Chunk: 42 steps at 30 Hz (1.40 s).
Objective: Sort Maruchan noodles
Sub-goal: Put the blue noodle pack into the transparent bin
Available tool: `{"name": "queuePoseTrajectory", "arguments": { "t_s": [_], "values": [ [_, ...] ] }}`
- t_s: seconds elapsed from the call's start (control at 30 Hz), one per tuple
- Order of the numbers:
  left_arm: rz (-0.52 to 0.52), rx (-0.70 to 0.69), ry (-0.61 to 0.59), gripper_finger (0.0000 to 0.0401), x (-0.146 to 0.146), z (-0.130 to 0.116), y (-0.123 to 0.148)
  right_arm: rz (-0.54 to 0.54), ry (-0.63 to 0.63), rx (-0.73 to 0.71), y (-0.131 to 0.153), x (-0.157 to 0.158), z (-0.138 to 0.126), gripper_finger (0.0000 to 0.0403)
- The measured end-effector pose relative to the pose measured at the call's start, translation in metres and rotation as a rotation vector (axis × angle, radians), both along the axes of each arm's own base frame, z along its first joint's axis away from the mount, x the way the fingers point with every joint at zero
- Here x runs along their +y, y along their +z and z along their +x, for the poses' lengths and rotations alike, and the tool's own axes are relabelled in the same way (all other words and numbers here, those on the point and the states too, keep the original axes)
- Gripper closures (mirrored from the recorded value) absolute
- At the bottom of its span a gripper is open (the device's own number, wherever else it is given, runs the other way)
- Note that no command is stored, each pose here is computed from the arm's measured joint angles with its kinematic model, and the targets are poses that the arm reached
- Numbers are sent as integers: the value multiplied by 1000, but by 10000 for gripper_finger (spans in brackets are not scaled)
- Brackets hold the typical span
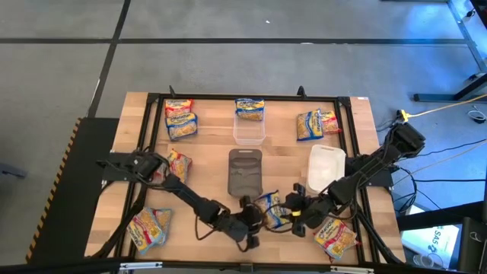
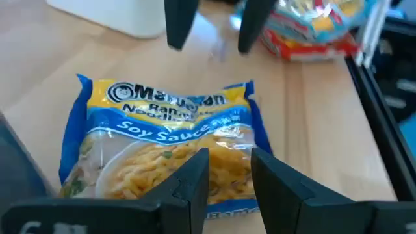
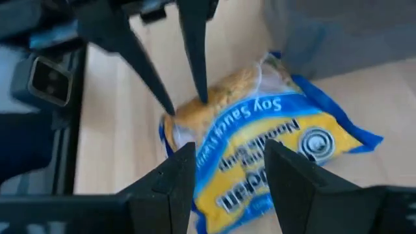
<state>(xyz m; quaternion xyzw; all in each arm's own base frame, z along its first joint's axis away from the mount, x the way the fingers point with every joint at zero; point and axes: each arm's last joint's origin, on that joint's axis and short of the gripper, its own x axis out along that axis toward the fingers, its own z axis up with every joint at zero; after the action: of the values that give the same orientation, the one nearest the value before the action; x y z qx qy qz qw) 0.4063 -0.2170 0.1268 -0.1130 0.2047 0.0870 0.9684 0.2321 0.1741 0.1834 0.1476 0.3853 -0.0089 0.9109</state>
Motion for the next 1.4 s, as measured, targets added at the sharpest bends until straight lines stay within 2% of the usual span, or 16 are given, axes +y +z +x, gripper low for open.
{"name": "queuePoseTrajectory", "arguments": {
  "t_s": [0.2,0.4,0.63,0.77,0.9,1.1,1.4],
  "values": [
    [-15,62,-21,293,-1,-1,-16,26,9,24,-1,0,-1,245],
    [-15,65,-44,293,-14,-9,-17,62,-49,36,-1,-3,1,235],
    [-6,58,-25,293,-14,-9,-17,160,-194,73,-4,-18,11,146],
    [-4,59,-25,293,-14,-9,-17,190,-208,129,-13,-22,17,105],
    [2,59,-27,293,-14,-9,-17,210,-218,169,-24,-20,20,83],
    [4,60,-29,293,-14,-9,-17,243,-227,166,-37,-15,28,78],
    [4,59,-30,293,-14,-9,-17,316,-177,100,-42,-12,42,97]
  ]
}}
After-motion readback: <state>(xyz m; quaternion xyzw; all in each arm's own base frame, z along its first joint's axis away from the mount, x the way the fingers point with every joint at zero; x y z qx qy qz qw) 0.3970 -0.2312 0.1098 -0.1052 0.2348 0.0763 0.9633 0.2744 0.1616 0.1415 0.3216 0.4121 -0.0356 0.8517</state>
